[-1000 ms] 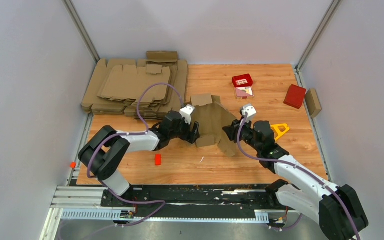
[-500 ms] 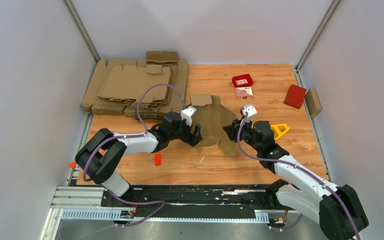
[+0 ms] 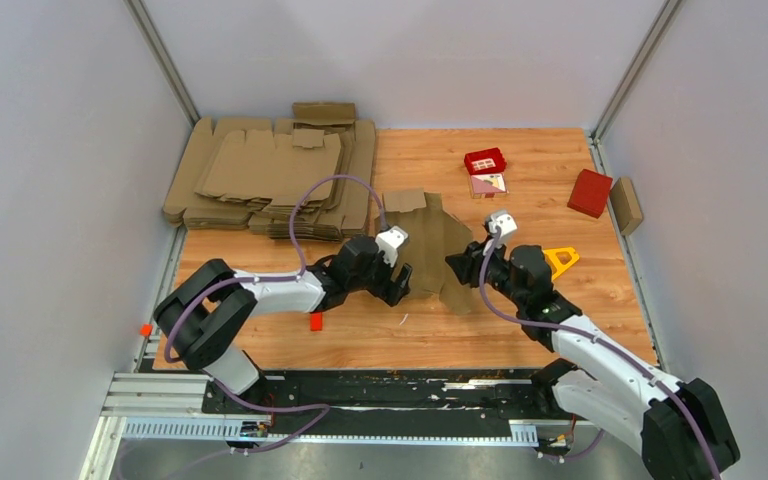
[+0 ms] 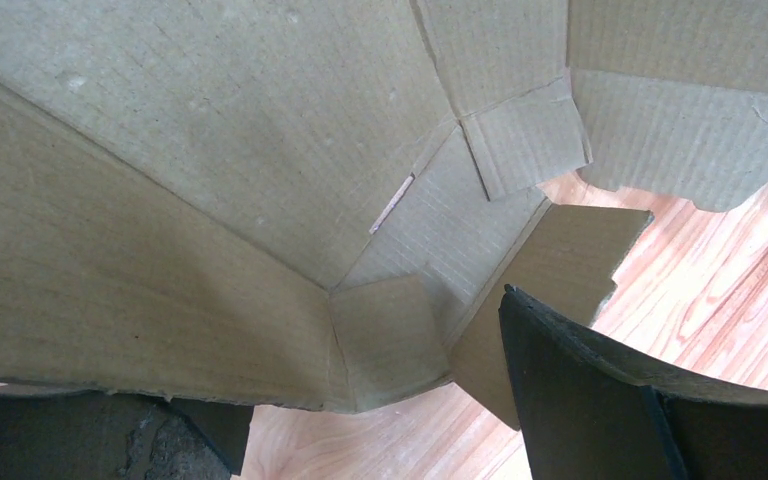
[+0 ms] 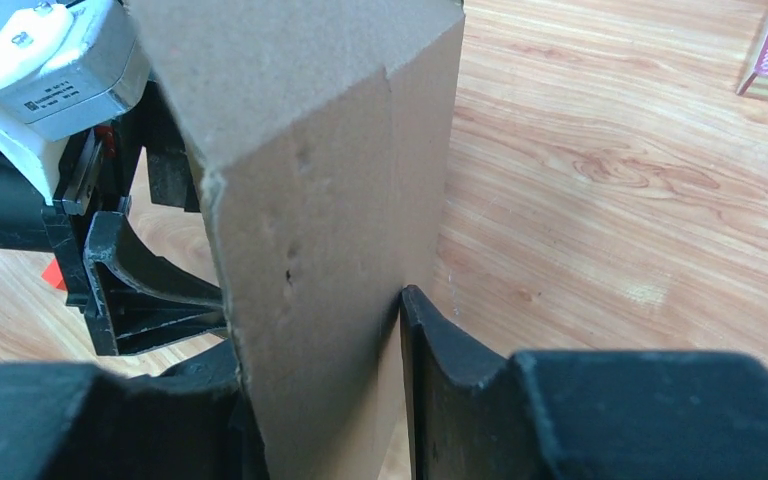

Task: Fold the paper box

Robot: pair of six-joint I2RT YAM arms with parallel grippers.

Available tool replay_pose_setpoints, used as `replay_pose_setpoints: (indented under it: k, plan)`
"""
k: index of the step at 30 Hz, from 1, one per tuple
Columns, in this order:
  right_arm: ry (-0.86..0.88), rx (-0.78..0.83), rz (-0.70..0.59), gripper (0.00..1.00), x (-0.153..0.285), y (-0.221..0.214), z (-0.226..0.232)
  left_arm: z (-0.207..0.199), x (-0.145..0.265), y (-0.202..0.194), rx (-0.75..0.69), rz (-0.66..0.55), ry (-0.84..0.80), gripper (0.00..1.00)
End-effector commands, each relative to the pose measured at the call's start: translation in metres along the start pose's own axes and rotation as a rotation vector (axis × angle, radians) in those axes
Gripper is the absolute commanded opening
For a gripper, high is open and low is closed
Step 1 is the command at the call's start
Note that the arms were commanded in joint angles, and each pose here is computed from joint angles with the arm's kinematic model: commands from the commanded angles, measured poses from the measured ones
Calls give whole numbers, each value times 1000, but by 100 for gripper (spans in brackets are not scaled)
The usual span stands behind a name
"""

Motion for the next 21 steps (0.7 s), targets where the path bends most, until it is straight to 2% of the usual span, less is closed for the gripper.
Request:
replay_pose_setpoints:
  k: [1,6,10,21]
  plan:
    - [42,-42,-7,34,4,-2,7,-6,-3,14,-49,-36,26,89]
    - [55,-81,0,31,9,-8,9,-8,-3,14,-57,-38,38,85]
    - [69,-93,-8,21,15,-8,11,-9,1,17,-56,-72,33,77]
    - [134,-147,33,21,22,-22,18,-11,-1,15,-52,-91,33,73]
Point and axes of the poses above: each gripper's point midway between its finger pads, its own x axis back along the fingers, its own z axis along the line the jaws close on, y = z × x, the point moved 8 cm from there along x, back along the fingers, and after that the axes turned 1 degree about -x, right-handed, at the moved point
